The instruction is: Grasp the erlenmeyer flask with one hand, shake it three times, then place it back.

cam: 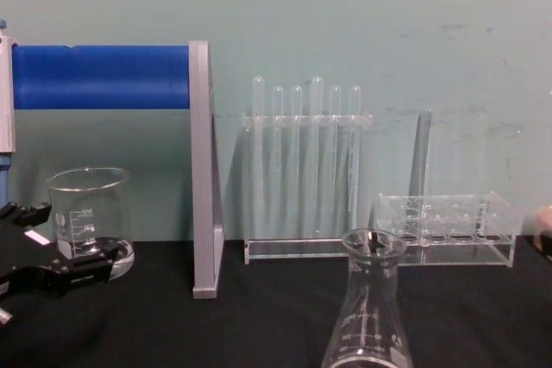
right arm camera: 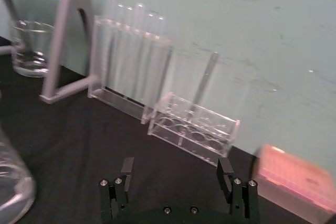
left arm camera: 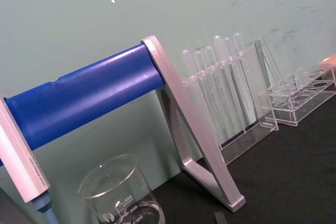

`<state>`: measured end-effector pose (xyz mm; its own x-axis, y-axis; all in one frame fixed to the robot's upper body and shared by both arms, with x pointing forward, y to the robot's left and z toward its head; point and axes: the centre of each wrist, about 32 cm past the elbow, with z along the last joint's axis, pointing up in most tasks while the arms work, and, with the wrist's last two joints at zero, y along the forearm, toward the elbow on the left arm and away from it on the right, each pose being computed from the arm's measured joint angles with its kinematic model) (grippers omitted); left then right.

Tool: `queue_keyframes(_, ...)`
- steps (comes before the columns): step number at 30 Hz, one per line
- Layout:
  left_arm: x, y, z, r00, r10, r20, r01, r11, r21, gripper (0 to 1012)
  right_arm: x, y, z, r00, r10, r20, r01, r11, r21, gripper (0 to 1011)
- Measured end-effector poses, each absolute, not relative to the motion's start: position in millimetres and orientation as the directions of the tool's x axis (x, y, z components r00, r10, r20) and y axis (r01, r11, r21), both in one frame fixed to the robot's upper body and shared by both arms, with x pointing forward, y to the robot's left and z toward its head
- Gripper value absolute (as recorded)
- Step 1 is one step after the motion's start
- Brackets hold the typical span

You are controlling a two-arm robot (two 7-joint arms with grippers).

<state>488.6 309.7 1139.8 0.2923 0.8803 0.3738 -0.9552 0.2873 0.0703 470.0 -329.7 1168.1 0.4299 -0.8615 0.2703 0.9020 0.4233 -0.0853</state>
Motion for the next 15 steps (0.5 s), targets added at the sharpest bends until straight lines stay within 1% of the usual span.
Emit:
queue_keyframes(5, 489, 310, 1140, 0.292, 0.880, 0.374, -0.955, 0.287, 0.070, 1001, 462, -334, 1176, 0.497, -0.836, 0.234, 0.867, 0.489, -0.094, 1000)
queue_keyframes(11, 489, 310, 1140, 0.292, 0.880, 0.374, -0.955, 0.287, 0.070, 1001, 455, -333, 1177, 0.565, -0.796, 0.217, 0.824, 0.557, -0.100, 1000)
queue_keyframes(15, 489, 310, 1140, 0.292, 0.880, 0.374, -0.955, 0.287, 0.070, 1001, 451, -332, 1177, 0.626, -0.751, 0.208, 0.778, 0.621, -0.101, 1000)
